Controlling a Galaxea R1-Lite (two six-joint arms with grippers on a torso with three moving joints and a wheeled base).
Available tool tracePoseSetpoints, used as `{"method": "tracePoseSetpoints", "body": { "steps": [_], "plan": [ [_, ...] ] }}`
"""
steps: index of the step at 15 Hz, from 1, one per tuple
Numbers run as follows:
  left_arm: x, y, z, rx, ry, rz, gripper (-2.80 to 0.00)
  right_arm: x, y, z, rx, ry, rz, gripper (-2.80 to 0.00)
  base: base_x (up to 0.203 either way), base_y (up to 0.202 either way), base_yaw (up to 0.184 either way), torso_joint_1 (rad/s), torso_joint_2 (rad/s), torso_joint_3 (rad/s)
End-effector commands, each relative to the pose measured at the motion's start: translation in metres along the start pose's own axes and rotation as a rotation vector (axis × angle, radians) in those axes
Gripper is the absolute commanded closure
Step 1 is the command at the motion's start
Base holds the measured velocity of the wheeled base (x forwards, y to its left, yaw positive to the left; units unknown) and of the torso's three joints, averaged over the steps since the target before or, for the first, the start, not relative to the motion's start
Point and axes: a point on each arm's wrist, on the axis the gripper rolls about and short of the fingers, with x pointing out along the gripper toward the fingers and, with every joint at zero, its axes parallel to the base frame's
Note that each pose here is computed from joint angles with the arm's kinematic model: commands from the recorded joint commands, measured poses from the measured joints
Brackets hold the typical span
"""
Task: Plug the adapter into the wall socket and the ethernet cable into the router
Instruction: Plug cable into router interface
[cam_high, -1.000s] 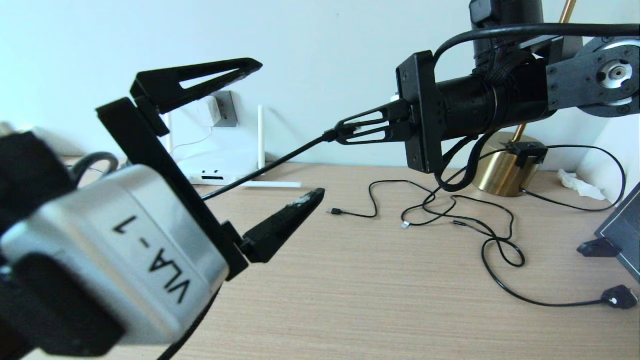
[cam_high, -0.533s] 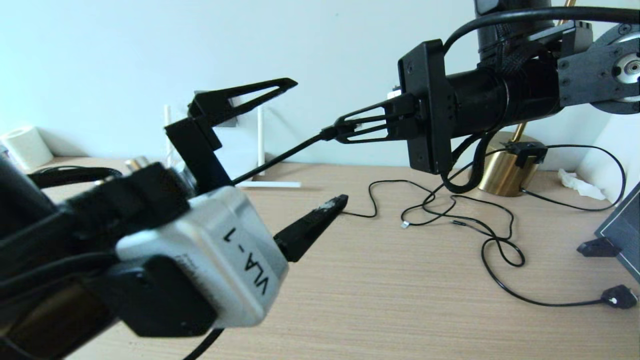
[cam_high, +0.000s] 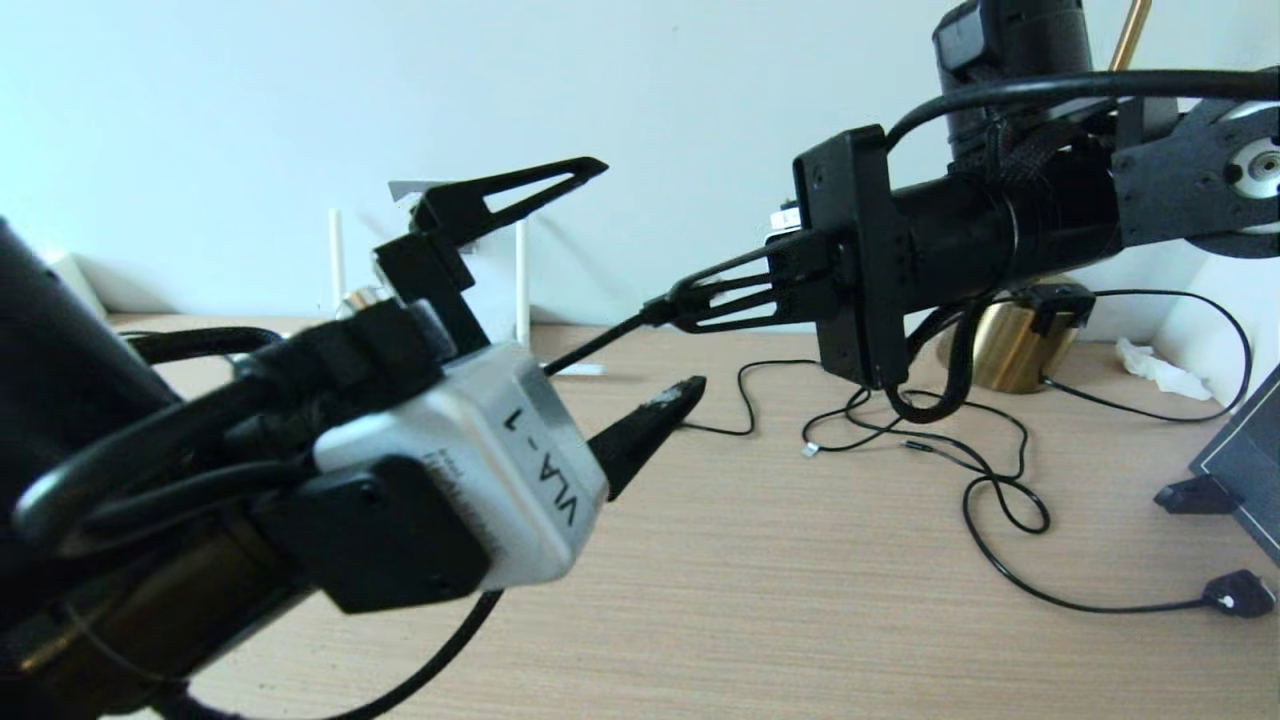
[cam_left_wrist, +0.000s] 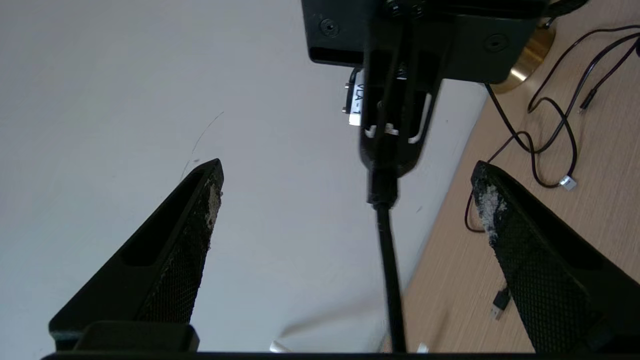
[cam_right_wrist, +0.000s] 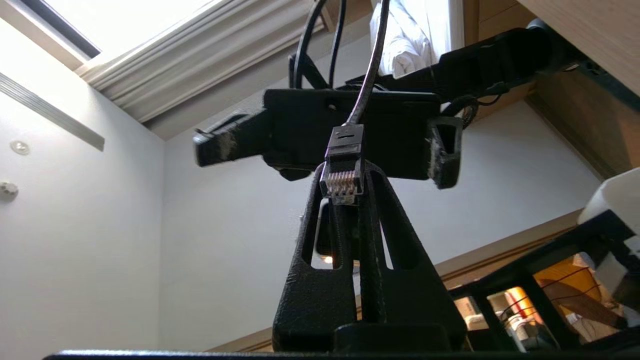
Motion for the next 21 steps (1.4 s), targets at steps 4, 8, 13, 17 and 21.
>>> {"method": "tracePoseSetpoints", "body": {
  "steps": [4, 8, 13, 17, 21],
  "plan": [
    [0.019, -0.010, -0.004, 0.000, 0.001, -0.013, -2.80, -0.020, -0.007, -0.008, -0.005, -0.036, 0.005, 0.00, 0.000, 0.000, 0.000, 0.000, 0.00, 0.000],
    [0.014, -0.015, -0.004, -0.003, -0.011, -0.039, -2.80, -0.028, -0.005, -0.011, -0.031, -0.011, 0.022, 0.00, 0.000, 0.000, 0.000, 0.000, 0.00, 0.000],
    [0.003, -0.018, 0.003, -0.024, -0.077, -0.074, -2.80, -0.027, -0.005, -0.009, -0.063, 0.030, 0.026, 0.00, 0.000, 0.000, 0.000, 0.000, 0.00, 0.000],
    [0.001, -0.016, 0.004, -0.027, -0.085, -0.067, -2.80, -0.024, -0.006, -0.011, -0.060, 0.039, 0.023, 0.00, 0.000, 0.000, 0.000, 0.000, 0.00, 0.000],
    [0.000, -0.015, 0.005, -0.047, -0.120, -0.079, -2.80, -0.023, -0.008, -0.011, -0.054, 0.044, 0.019, 0.00, 0.000, 0.000, 0.000, 0.000, 0.00, 0.000]
  ]
}}
